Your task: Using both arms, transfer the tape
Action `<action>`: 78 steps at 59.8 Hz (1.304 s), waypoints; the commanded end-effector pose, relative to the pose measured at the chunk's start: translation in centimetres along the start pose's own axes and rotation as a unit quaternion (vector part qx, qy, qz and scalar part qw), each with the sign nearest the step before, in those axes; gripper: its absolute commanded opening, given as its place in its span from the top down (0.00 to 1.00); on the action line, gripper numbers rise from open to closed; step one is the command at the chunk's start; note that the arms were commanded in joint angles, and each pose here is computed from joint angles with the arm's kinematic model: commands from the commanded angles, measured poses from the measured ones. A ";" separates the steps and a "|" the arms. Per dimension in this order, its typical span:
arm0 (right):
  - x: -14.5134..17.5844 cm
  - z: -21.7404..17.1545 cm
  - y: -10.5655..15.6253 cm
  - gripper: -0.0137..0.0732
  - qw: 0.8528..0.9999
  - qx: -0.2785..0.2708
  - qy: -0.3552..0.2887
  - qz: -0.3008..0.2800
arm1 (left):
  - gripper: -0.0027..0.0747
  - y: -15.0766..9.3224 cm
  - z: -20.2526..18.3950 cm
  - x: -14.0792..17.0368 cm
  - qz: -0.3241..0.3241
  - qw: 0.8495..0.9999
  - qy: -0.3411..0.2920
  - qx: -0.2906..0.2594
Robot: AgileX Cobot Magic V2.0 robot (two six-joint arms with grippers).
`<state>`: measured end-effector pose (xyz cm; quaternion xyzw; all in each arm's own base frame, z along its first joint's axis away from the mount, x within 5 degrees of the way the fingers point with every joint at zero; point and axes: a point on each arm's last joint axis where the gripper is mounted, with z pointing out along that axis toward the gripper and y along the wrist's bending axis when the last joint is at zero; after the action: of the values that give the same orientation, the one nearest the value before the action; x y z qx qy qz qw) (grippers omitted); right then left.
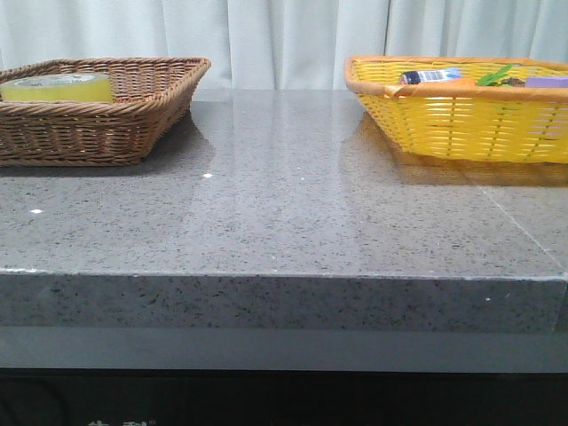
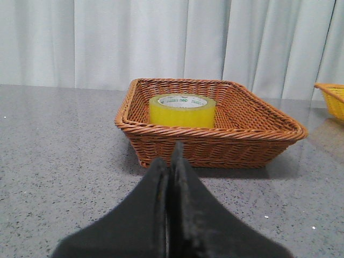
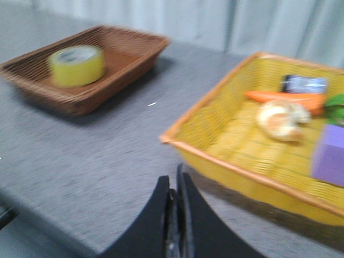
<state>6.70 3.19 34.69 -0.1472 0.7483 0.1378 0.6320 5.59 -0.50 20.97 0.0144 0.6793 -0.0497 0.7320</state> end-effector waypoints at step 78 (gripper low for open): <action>12.7 -0.5 -2.4 0.92 0.968 0.167 -0.188 0.019 | 0.99 0.1 -0.1 0.6 -0.006 1.000 -0.025 -0.003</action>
<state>5.64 0.64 20.14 -0.0070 0.6943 0.0677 0.7164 5.59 -0.50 20.95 0.0145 0.6799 -0.0497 0.7315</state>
